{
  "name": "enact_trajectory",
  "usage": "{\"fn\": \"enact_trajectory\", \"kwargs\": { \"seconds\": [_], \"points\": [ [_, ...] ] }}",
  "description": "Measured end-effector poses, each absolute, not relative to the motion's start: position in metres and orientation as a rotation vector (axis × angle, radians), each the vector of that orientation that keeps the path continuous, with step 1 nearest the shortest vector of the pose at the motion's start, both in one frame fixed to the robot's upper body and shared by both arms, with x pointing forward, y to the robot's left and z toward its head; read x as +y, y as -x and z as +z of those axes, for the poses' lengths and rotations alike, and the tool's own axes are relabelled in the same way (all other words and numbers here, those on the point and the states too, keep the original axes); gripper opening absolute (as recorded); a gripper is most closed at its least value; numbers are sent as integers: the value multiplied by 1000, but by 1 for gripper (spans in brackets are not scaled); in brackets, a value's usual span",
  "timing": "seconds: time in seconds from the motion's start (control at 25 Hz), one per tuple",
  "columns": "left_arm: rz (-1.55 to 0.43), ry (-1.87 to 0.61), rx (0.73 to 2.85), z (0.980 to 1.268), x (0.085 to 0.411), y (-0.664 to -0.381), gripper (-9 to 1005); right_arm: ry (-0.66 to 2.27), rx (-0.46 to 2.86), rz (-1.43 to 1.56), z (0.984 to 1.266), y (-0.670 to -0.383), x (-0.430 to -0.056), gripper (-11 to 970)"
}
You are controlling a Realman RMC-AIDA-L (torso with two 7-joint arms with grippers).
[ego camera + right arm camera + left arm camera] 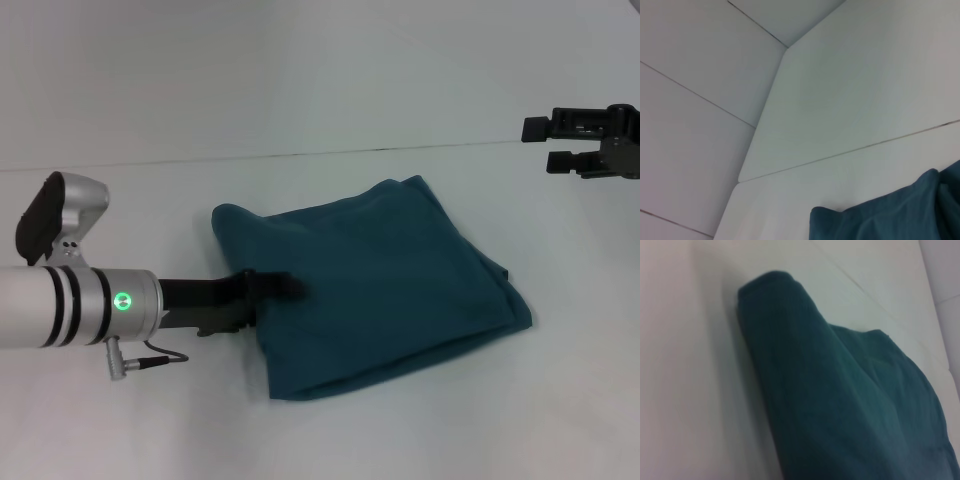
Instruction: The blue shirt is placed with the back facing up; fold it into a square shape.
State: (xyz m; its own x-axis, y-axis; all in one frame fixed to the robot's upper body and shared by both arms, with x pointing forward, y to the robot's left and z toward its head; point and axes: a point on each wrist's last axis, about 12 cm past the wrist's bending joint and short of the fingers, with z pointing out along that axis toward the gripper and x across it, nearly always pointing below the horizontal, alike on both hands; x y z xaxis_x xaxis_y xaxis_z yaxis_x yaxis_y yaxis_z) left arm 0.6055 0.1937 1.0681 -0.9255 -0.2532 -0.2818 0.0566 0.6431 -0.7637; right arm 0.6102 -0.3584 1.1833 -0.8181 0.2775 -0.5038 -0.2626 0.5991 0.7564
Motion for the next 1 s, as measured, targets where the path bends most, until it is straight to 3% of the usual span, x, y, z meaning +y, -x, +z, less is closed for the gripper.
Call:
{"fn": "enact_trajectory", "kwargs": {
  "seconds": [0.32, 0.76, 1.0],
  "points": [
    [-1177, 157, 2504, 1067, 195, -604, 607, -15, 2224, 1199, 1184, -610, -359, 940],
    [-1219, 113, 2511, 1070, 191, -601, 368, -22, 2220, 1201, 1184, -609, -360, 940],
    [-1337, 62, 2519, 1072, 204, -576, 219, -36, 2221, 1210, 1182, -608, -361, 940]
  ]
}}
